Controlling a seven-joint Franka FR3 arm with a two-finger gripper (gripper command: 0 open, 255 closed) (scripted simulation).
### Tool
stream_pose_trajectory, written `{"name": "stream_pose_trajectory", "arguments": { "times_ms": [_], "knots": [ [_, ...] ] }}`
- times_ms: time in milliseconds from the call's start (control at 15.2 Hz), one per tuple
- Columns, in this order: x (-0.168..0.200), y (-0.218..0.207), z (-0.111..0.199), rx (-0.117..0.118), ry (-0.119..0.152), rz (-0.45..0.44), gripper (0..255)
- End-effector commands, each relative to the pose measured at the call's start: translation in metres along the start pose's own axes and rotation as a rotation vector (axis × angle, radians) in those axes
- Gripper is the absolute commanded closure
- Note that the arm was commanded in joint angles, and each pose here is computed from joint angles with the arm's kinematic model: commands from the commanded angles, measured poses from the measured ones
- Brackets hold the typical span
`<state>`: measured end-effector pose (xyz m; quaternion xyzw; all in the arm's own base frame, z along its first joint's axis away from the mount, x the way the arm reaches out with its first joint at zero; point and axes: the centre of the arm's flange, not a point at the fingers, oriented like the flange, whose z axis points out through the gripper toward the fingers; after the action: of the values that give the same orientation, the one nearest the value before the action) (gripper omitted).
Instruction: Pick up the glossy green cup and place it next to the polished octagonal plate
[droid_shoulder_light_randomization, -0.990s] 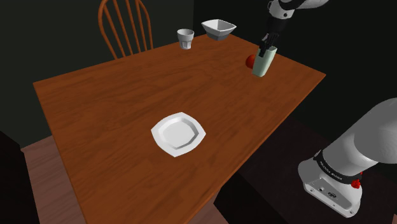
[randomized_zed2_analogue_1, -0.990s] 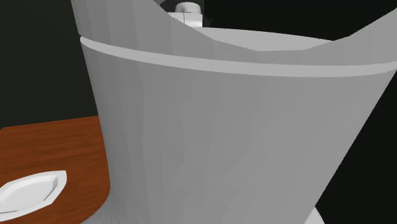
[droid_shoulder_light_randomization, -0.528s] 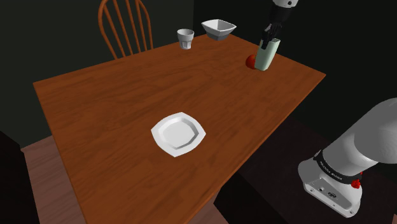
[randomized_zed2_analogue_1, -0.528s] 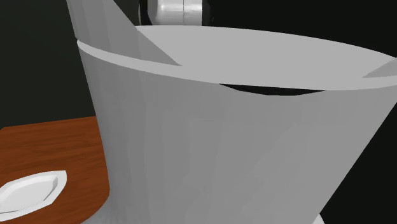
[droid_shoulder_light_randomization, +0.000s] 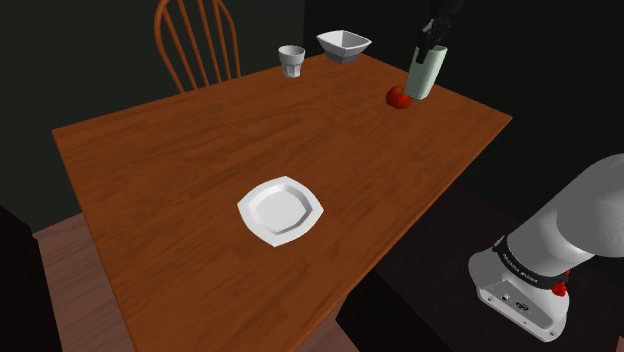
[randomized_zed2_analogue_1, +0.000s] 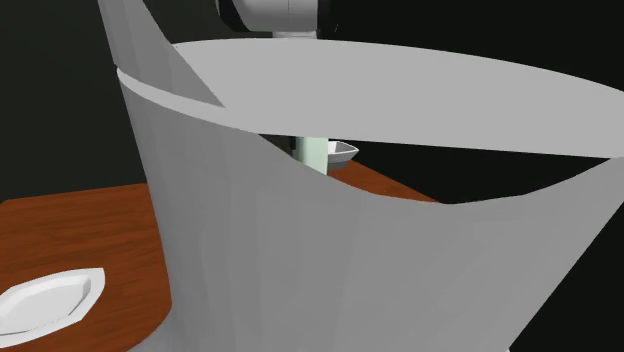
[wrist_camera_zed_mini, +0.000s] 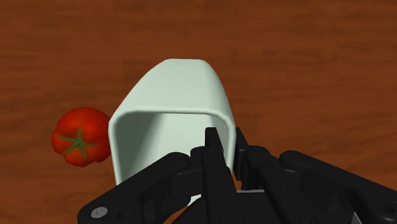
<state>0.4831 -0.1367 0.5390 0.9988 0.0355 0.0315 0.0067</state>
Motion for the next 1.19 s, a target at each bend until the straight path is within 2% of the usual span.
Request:
{"name": "stream_pose_trajectory", "arguments": {
  "times_ms": [0,660,1122],
  "knots": [
    [0.0,0.0,-0.011,0.0,0.0,0.0,255],
    [0.004,0.001,-0.063,0.0,0.0,0.0,255],
    [-0.03,-0.085,-0.066,0.0,0.0,0.0,255]
  ]
}}
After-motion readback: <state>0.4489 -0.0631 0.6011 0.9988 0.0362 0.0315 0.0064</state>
